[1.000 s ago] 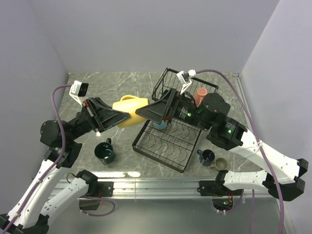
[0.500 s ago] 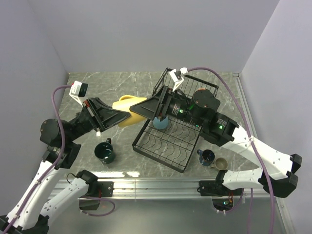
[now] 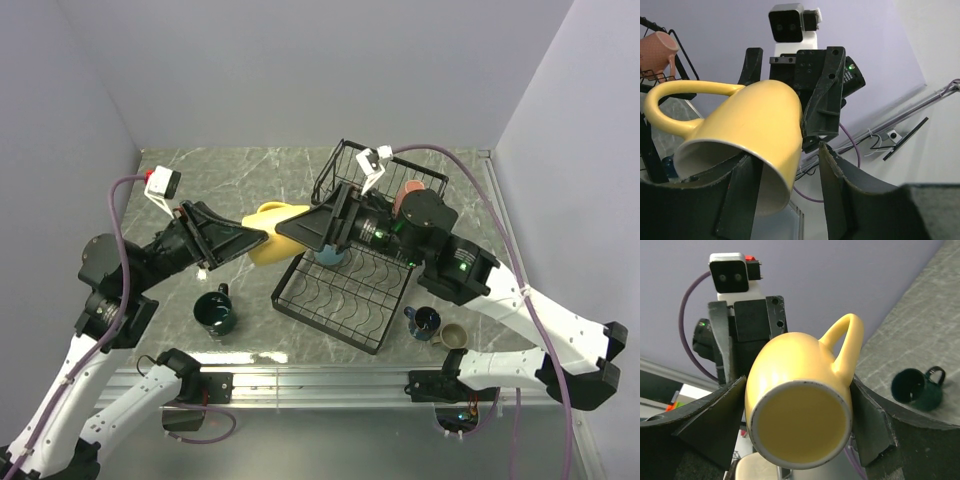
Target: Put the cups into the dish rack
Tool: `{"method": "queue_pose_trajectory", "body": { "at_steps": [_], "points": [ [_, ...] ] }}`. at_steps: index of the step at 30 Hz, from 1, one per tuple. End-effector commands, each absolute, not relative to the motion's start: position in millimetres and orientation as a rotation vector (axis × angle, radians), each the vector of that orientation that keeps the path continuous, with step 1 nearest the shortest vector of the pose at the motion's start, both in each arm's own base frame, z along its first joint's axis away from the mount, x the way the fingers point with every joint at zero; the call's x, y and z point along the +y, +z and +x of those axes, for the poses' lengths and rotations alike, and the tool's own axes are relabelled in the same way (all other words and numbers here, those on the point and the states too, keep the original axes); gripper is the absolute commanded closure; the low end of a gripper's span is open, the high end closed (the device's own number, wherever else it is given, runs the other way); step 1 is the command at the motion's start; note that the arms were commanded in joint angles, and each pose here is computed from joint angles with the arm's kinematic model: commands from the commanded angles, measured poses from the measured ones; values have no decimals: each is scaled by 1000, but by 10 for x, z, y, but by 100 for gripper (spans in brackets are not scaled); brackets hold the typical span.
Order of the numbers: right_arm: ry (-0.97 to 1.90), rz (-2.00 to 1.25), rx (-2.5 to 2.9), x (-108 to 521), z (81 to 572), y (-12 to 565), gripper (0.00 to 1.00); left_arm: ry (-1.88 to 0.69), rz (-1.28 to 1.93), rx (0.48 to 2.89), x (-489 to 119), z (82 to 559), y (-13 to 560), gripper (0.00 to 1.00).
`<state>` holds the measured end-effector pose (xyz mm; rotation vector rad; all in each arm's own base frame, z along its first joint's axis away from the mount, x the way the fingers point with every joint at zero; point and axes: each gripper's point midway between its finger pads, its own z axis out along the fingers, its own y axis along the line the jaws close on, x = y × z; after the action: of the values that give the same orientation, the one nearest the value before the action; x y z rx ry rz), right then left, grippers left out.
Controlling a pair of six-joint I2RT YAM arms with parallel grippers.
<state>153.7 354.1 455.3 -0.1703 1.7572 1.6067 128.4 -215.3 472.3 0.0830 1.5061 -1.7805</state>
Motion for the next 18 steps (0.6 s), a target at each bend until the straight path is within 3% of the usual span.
{"method": "queue_pose_trajectory", "body": {
  "at_steps": [1, 8, 12, 15, 16, 18],
  "points": [
    [1628, -128, 1573, 3226, 1480, 5026, 100, -1707, 103, 1515, -2111, 1274, 4746, 46],
    [1480, -110, 1638, 3043, 1558, 4912, 100, -1646, 79, 1569, -2070, 1286, 4604, 26],
    [1219, -121, 1796, 2962, 1743, 4539, 100, -1549, 40, 1661, -2023, 1350, 4434, 24],
    [1015, -129, 1906, 2915, 1831, 4192, 100, -1481, 19, 1724, -1986, 1394, 4300, 14],
    [954, -152, 1955, 2900, 1786, 4065, 100, -1465, 13, 1752, -1978, 1390, 4246, 1],
    [776, -114, 1991, 2836, 1917, 3860, 100, -1431, 12, 1774, -1962, 1414, 4195, 1]
  ]
}}
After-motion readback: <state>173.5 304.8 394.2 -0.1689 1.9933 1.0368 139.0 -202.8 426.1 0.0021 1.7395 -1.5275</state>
